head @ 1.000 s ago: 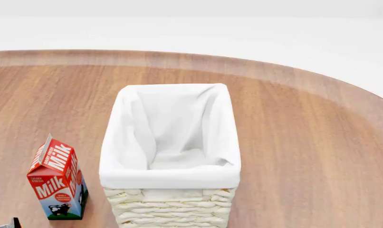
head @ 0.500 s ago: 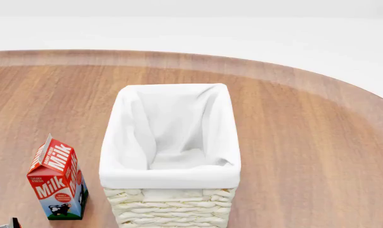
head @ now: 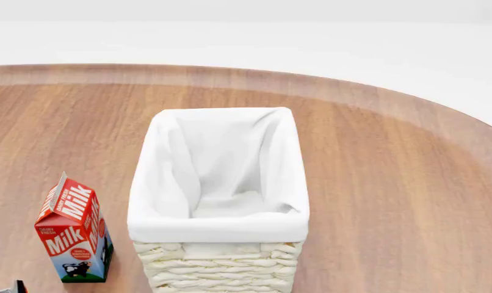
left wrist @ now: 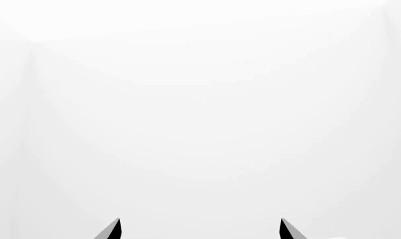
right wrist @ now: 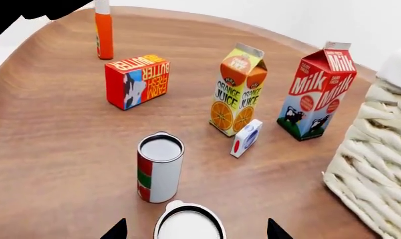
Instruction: Pick up the alphabet soup, and put it in the basket.
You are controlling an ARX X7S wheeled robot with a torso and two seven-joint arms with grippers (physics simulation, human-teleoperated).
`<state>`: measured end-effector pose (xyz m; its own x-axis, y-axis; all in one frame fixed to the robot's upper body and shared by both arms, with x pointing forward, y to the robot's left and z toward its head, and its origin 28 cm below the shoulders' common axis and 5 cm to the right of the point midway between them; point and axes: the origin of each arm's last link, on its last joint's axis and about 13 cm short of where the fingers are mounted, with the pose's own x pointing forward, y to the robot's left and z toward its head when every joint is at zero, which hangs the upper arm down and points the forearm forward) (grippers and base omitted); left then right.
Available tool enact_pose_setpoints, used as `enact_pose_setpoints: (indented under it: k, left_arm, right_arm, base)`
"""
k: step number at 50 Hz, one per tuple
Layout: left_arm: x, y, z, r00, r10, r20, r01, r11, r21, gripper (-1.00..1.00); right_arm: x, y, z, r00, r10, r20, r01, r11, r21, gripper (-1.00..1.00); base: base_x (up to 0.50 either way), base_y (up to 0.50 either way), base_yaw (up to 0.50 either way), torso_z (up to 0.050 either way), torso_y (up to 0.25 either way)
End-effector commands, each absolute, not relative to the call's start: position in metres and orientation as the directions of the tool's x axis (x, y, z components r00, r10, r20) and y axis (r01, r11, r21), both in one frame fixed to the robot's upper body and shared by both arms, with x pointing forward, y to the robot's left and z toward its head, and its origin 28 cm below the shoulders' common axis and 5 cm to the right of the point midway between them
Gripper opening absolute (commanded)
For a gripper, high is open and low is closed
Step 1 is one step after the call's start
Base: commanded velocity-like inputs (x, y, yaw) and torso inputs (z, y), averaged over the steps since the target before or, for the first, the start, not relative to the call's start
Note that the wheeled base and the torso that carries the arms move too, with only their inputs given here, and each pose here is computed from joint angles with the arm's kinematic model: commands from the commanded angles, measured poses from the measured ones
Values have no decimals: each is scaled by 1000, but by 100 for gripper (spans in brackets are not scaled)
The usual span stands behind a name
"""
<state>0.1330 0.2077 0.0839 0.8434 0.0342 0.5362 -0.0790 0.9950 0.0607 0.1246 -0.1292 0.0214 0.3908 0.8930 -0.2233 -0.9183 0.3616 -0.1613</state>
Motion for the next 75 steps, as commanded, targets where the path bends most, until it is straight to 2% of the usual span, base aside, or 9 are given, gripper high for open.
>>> enact_pose_setpoints:
  k: [1,75]
  left_arm:
    - [133,207,84,844,33,535,-78,995,61,100]
    - [132,209,84,840,40,541,-84,995,56,100]
  right_arm:
    - [126,-128,18,395,883,-252,-917,362,-168,100]
    - [137,-116,2,384,839,-386,-921,321,-219,100]
  base:
    - [0,0,0,0,0]
    - [0,0,0,0,0]
